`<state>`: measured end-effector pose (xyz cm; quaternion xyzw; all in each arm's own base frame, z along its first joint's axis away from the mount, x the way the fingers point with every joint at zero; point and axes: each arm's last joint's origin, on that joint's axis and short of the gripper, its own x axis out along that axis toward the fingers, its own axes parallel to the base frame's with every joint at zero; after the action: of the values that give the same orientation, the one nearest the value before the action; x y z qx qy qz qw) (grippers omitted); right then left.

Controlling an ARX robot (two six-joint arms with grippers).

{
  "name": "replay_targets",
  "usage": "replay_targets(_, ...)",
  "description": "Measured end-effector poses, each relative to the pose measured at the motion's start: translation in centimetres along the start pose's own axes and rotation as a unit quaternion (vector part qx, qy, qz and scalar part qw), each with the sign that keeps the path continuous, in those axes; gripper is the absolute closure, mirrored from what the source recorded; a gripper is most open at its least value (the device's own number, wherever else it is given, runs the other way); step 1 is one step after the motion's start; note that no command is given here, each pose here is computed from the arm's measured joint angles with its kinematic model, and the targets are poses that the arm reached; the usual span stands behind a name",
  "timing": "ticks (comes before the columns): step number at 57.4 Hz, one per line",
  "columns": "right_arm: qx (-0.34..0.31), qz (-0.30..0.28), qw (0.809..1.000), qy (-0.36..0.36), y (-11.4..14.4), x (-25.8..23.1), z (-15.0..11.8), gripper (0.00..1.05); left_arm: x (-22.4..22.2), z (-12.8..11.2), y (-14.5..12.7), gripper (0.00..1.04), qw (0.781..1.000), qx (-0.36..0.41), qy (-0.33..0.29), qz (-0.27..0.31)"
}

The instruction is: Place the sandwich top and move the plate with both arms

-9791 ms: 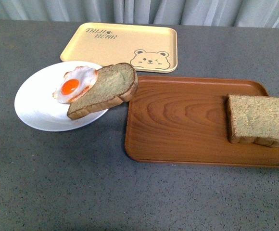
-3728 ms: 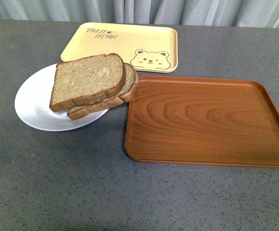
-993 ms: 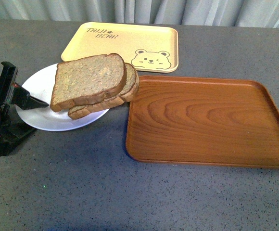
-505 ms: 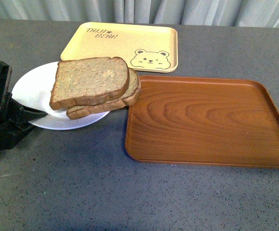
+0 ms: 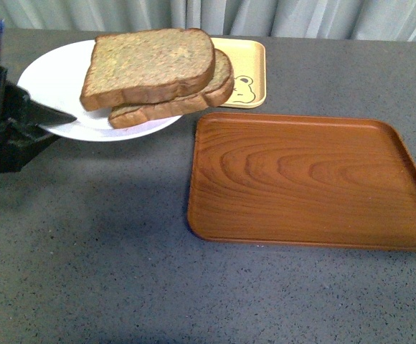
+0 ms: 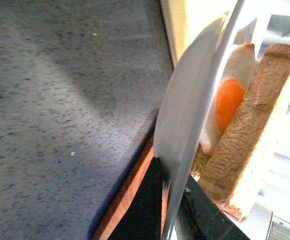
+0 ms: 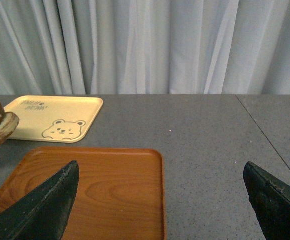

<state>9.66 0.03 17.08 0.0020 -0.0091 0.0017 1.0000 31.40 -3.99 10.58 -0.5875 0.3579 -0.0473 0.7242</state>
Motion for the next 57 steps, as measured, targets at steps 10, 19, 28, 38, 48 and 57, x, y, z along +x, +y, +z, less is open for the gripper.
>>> replay_targets(10,0.000,0.000,1.000,0.000,0.0,0.0,0.0,0.09,4.1,-0.1,-3.6,1.02,1.000,0.021,0.021,0.002)
replay_targets(19,0.000,0.000,1.000,0.000,0.0,0.0,0.0,0.09,7.6,-0.4,-4.5,1.02,0.999,0.028,0.035,0.021)
replay_targets(28,0.000,0.000,1.000,0.000,0.0,0.0,0.0,0.09,10.6,-0.8,-4.4,1.02,0.998,0.032,0.041,0.036)
replay_targets(38,0.000,0.000,1.000,0.000,0.0,0.0,0.0,0.09,13.2,-1.4,-4.1,1.02,0.997,0.036,0.047,0.047)
replay_targets(48,0.000,0.000,1.000,0.000,0.0,0.0,0.0,0.09,15.2,-1.7,-4.8,1.02,0.997,0.041,0.057,0.041)
replay_targets(57,0.000,0.000,1.000,0.000,0.0,0.0,0.0,0.09,16.5,-1.6,-5.1,1.02,0.996,0.040,0.062,0.042)
